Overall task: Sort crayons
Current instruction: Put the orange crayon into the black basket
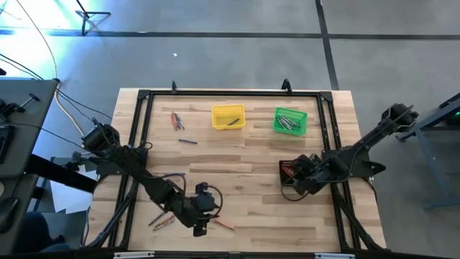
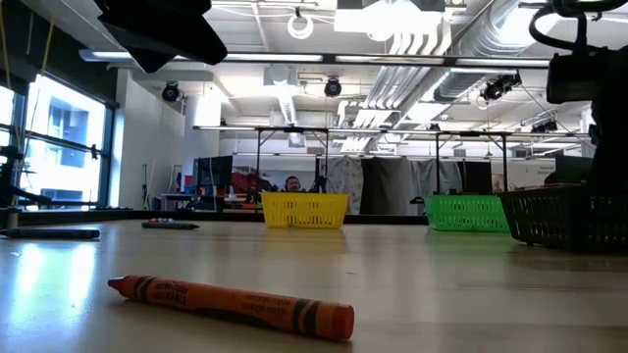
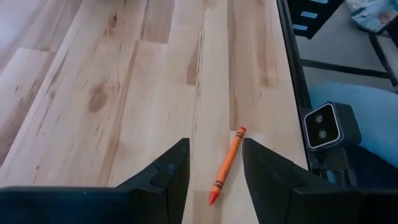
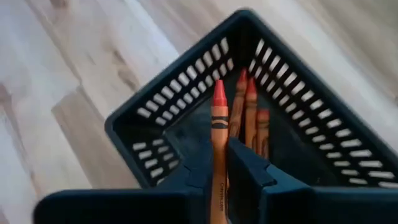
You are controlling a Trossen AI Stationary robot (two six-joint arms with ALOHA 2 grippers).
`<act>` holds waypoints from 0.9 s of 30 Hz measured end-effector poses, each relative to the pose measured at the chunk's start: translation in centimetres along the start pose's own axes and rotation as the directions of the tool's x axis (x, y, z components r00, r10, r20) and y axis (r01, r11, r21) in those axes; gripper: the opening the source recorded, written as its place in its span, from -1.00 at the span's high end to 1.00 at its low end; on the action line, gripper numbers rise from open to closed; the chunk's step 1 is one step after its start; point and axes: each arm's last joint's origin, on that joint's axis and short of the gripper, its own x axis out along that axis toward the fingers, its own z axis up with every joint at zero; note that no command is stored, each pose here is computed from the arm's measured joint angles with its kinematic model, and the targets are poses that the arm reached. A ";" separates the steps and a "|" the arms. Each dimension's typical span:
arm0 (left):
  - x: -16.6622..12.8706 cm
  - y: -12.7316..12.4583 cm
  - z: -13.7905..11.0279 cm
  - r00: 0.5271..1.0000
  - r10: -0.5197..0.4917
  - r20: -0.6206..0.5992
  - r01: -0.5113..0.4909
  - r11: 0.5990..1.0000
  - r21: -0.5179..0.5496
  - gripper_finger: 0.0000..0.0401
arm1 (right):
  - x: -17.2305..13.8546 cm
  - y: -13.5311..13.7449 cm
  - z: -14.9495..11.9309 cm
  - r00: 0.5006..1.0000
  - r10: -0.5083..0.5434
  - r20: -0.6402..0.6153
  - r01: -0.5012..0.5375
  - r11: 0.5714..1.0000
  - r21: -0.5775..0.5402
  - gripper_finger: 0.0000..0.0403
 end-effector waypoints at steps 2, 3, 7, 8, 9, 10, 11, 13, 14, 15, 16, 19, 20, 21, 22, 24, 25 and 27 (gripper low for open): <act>0.0 0.1 0.1 1.000 0.003 0.001 -0.003 1.000 -0.002 0.34 | 0.0 0.0 -0.1 1.000 0.010 -0.026 -0.010 1.000 -0.002 0.71; 0.1 0.2 0.1 1.000 0.004 0.001 -0.004 1.000 -0.004 0.34 | 0.0 0.1 -0.1 0.999 0.014 -0.037 -0.014 1.000 -0.002 0.66; 0.2 0.4 0.3 1.000 0.010 0.003 -0.010 1.000 -0.013 0.34 | -0.1 0.1 -0.3 0.996 0.031 -0.089 -0.031 1.000 -0.001 0.51; 0.2 0.5 0.3 1.000 0.009 0.003 -0.009 1.000 -0.015 0.34 | -0.2 0.2 -0.2 0.994 0.035 -0.103 -0.035 0.999 -0.001 0.48; 0.3 0.6 0.4 1.000 0.010 0.005 -0.010 1.000 -0.018 0.34 | -0.4 0.5 -0.1 0.993 0.046 -0.110 -0.046 0.999 0.000 0.46; 0.4 0.7 0.6 1.000 0.007 0.011 -0.006 1.000 -0.024 0.34 | -0.8 0.8 0.2 0.992 0.060 -0.109 -0.060 0.998 0.003 0.44; 0.4 0.8 0.8 1.000 0.003 0.017 -0.003 1.000 -0.031 0.34 | -1.1 1.1 0.5 0.992 0.073 -0.106 -0.074 0.997 -0.006 0.43; 1.0 1.1 1.0 1.000 -0.014 0.018 0.014 0.999 -0.048 0.34 | -2.1 2.0 1.2 0.990 0.110 -0.090 -0.114 0.993 -0.033 0.42; 1.4 1.3 1.0 1.000 -0.020 0.007 0.020 0.998 -0.052 0.34 | -2.7 2.5 1.7 0.988 0.133 -0.074 -0.136 0.990 -0.046 0.41; 1.9 1.5 0.8 1.000 -0.014 -0.014 0.013 0.998 -0.058 0.34 | -3.3 3.0 2.1 0.986 0.158 -0.055 -0.161 0.985 -0.059 0.41; 2.5 1.7 0.6 0.999 -0.022 -0.031 0.019 0.996 -0.082 0.34 | -3.9 3.6 2.6 0.982 0.185 -0.035 -0.187 0.980 -0.071 0.41; 4.4 1.8 -0.5 0.990 -0.089 -0.107 0.076 0.990 -0.118 0.34 | -5.5 4.8 3.7 0.972 0.233 0.027 -0.229 0.967 -0.110 0.41; 5.0 1.6 -0.9 0.984 -0.126 -0.127 0.110 0.986 -0.124 0.34 | -5.9 5.1 3.9 0.968 0.246 0.046 -0.239 0.963 -0.122 0.41; 5.7 1.2 -1.1 0.976 -0.164 -0.145 0.146 0.981 -0.127 0.34 | -6.3 5.5 4.1 0.965 0.257 0.061 -0.247 0.960 -0.135 0.41; 6.1 1.0 -1.3 0.968 -0.192 -0.165 0.174 0.978 -0.117 0.34 | -6.7 5.8 4.3 0.962 0.265 0.070 -0.253 0.957 -0.146 0.41; 7.0 0.2 -1.5 0.949 -0.239 -0.206 0.226 0.971 -0.084 0.34 | -7.1 6.5 4.5 0.956 0.280 0.085 -0.264 0.951 -0.163 0.41; 7.4 -0.3 -1.5 0.941 -0.261 -0.215 0.254 0.965 -0.060 0.34 | -7.2 6.8 4.5 0.955 0.284 0.081 -0.268 0.948 -0.173 0.41; 7.8 -0.8 -1.8 0.930 -0.254 -0.264 0.262 0.965 -0.003 0.34 | -7.3 7.4 4.5 0.955 0.285 0.078 -0.267 0.946 -0.183 0.41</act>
